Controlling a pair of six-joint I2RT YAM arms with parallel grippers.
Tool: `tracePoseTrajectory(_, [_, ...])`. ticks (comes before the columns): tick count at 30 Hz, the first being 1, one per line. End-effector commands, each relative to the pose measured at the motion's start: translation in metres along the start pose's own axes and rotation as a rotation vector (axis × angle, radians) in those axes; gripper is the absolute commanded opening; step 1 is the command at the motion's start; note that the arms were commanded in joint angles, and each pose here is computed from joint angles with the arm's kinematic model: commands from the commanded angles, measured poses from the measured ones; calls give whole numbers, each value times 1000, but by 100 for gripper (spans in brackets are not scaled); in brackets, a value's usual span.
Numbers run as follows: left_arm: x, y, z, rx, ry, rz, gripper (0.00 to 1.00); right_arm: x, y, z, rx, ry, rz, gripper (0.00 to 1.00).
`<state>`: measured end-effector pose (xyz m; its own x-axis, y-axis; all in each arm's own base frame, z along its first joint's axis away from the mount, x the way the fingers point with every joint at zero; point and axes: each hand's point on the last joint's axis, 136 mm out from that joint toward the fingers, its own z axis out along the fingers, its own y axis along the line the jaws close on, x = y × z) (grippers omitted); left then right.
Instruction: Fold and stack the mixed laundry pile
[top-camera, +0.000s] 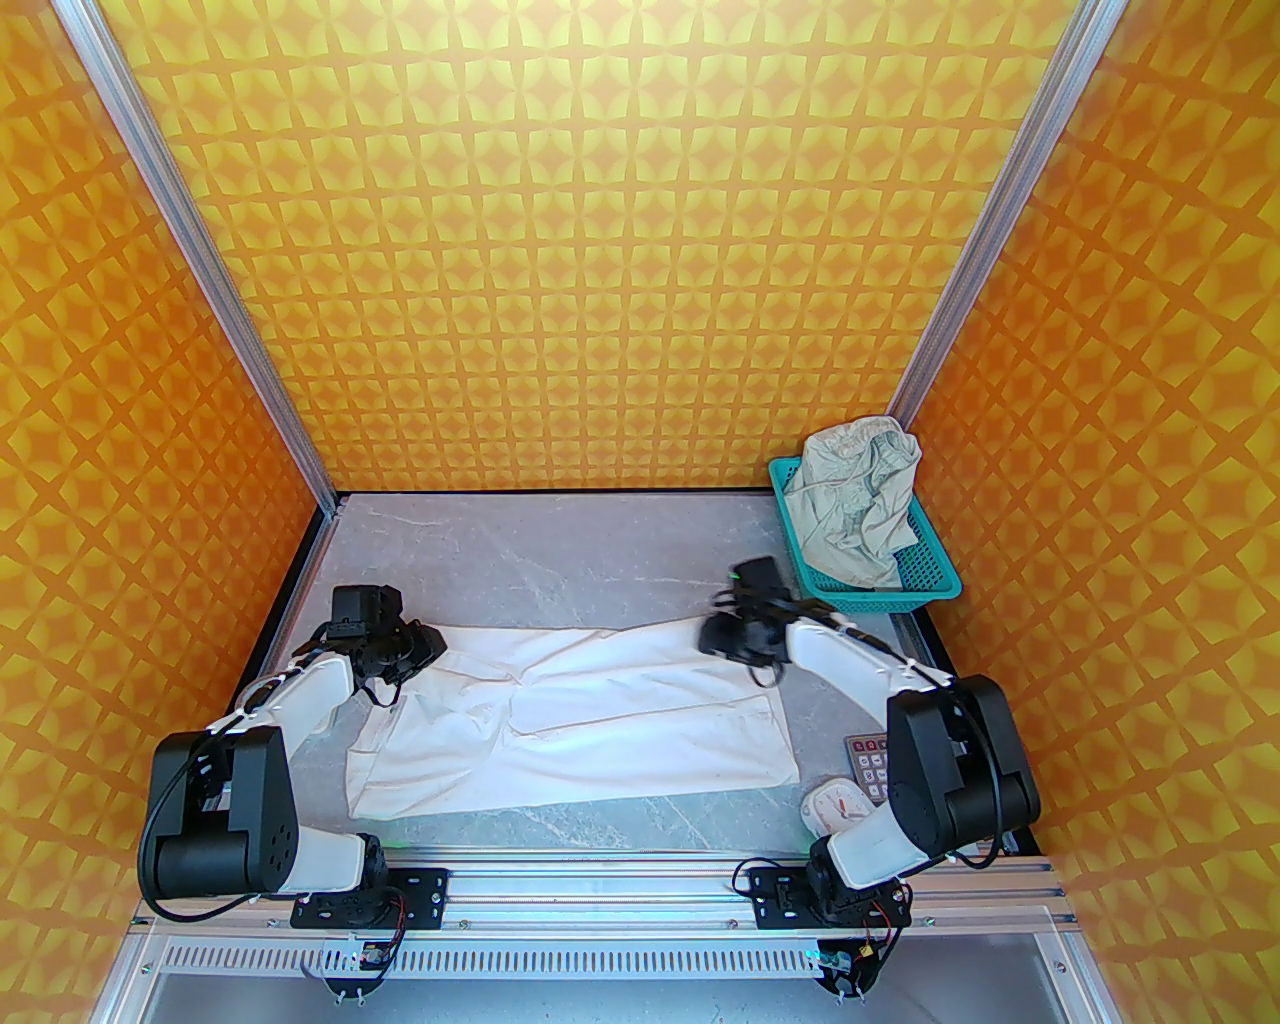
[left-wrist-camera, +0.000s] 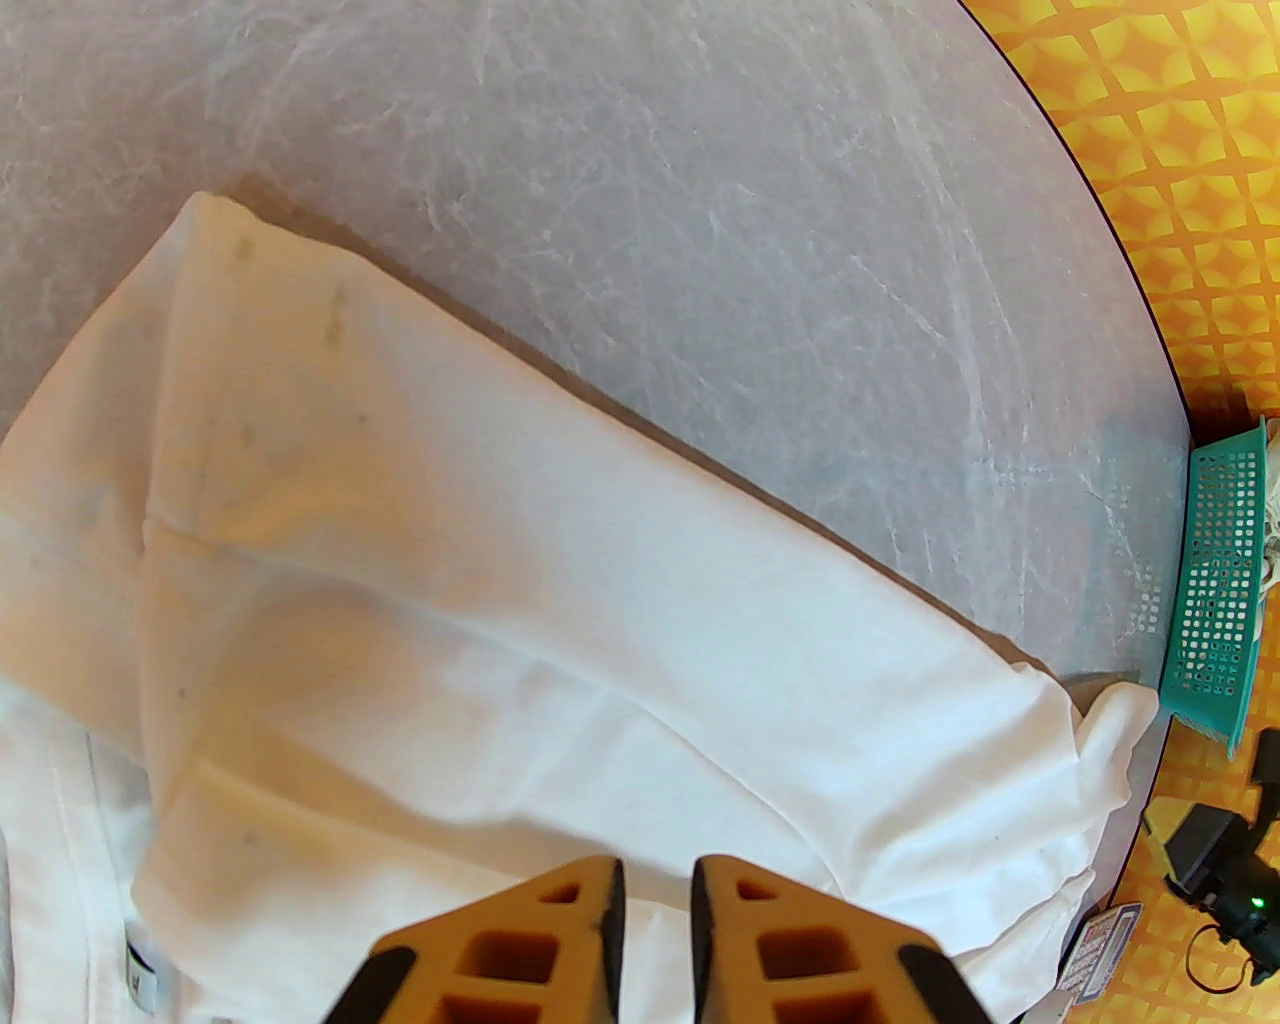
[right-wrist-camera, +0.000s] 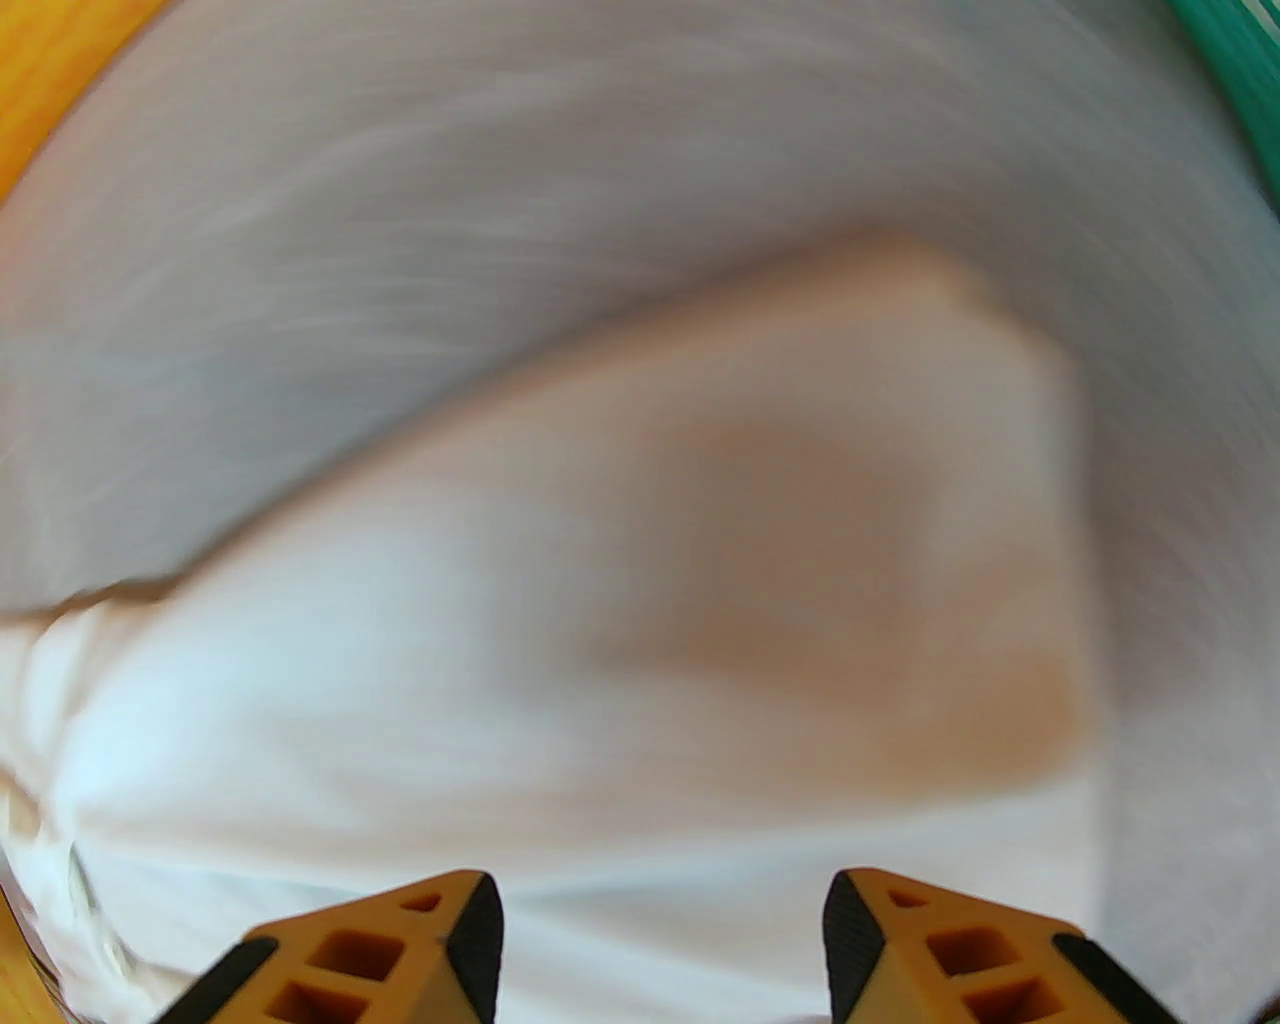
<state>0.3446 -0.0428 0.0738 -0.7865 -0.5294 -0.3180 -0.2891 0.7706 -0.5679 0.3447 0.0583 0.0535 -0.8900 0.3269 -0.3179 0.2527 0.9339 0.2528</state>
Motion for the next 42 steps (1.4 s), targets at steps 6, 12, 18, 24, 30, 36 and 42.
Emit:
tracePoseTrajectory(6, [4,-1,5,20,3,14,18,-15,-30,12,-19,-5,182,51])
tracePoseTrajectory(12, [4,1,7,17,9,12,17,-22,-28,21,-48,-7,209,42])
tracePoseTrajectory(18, [5,0,6,18,9,16,17,-23,-35,27,-8,-2,209,40])
tracePoseTrajectory(24, [5,1,6,18,7,17,17,-27,-41,26,25,-24,216,29])
tracePoseTrajectory(30, [4,0,6,21,2,17,17,-35,-39,17,15,-61,210,1])
tracePoseTrajectory(36, [5,2,7,20,2,12,17,-39,-35,-8,4,-115,191,0])
tracePoseTrajectory(42, [6,3,9,18,5,10,17,-30,-38,-25,11,-138,189,0])
